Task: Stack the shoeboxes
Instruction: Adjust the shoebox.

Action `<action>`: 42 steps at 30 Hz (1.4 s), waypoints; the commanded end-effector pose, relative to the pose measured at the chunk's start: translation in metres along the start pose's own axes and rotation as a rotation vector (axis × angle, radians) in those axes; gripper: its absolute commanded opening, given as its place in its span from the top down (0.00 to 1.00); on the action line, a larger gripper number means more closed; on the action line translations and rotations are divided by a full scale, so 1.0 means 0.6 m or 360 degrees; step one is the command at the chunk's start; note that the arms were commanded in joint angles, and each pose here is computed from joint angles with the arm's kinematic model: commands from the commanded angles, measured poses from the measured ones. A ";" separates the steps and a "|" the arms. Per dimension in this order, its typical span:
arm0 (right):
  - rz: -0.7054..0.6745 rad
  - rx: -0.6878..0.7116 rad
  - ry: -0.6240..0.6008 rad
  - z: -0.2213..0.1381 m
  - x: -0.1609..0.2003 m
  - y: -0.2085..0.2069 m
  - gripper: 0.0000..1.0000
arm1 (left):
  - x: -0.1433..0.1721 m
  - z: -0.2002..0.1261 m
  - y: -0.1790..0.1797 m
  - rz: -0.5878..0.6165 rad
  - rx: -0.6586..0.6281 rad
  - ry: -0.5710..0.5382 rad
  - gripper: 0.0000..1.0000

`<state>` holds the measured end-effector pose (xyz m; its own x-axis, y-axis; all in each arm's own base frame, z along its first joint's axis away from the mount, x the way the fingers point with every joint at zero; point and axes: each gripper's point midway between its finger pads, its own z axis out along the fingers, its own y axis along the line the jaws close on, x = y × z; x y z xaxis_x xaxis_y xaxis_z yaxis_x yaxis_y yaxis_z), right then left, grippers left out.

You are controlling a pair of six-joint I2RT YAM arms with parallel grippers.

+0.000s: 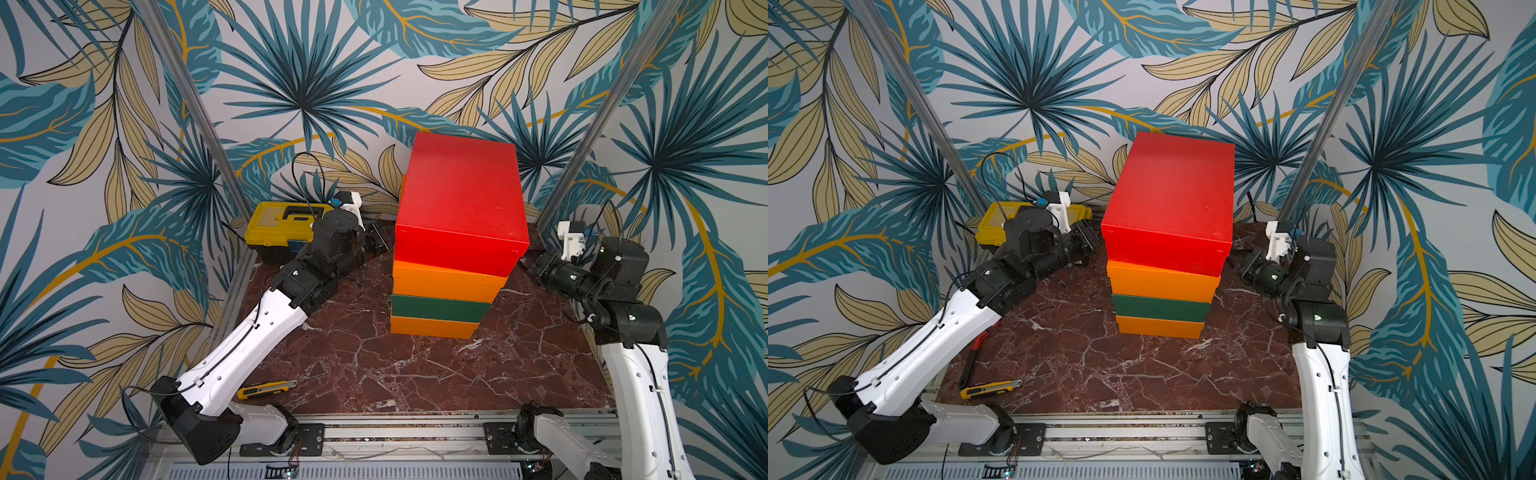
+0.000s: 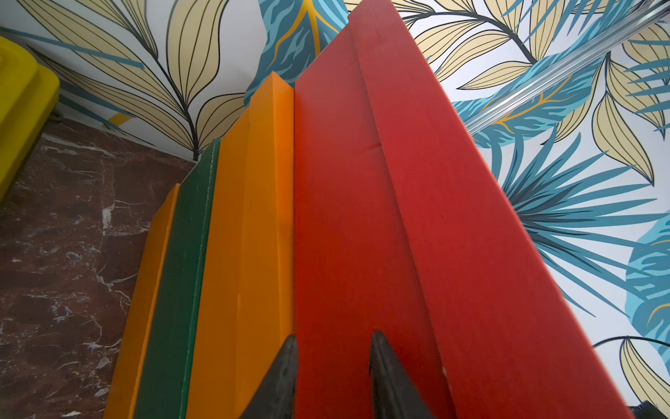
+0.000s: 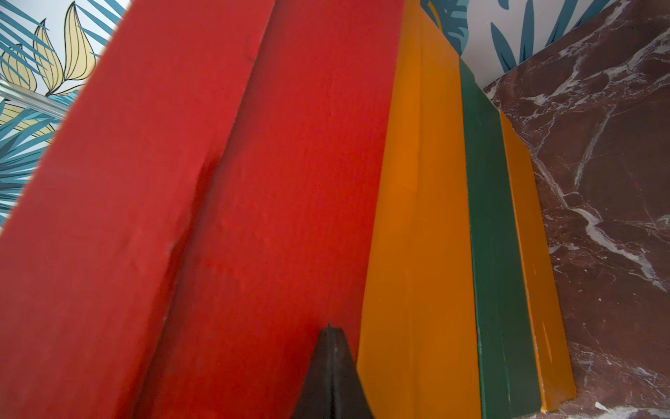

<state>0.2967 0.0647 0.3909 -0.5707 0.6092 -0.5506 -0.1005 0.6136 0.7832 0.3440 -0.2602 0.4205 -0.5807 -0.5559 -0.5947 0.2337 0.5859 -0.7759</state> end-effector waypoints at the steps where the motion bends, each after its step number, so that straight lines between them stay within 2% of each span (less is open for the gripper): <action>1: -0.0049 -0.0047 -0.0018 0.000 -0.008 0.018 0.96 | 0.018 -0.010 -0.012 -0.0016 0.0050 0.0058 0.65; 11: -0.0071 -0.0056 -0.0031 -0.004 -0.015 0.027 0.96 | 0.046 -0.012 -0.009 -0.0057 0.0053 0.0125 0.65; 25: -0.0050 -0.0093 -0.0003 0.011 -0.022 0.029 0.96 | 0.056 -0.027 -0.029 -0.0054 0.0103 0.0140 0.66; 42: -0.0047 -0.0111 0.0004 -0.011 0.006 0.034 0.96 | 0.045 -0.042 -0.002 -0.0026 0.0018 0.0036 0.65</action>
<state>0.2932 0.0637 0.4068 -0.5340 0.6154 -0.5798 -0.1302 0.6177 0.7756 0.3190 -0.2589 0.4098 -0.5940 -0.5741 -0.5636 0.2022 0.5715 -0.7953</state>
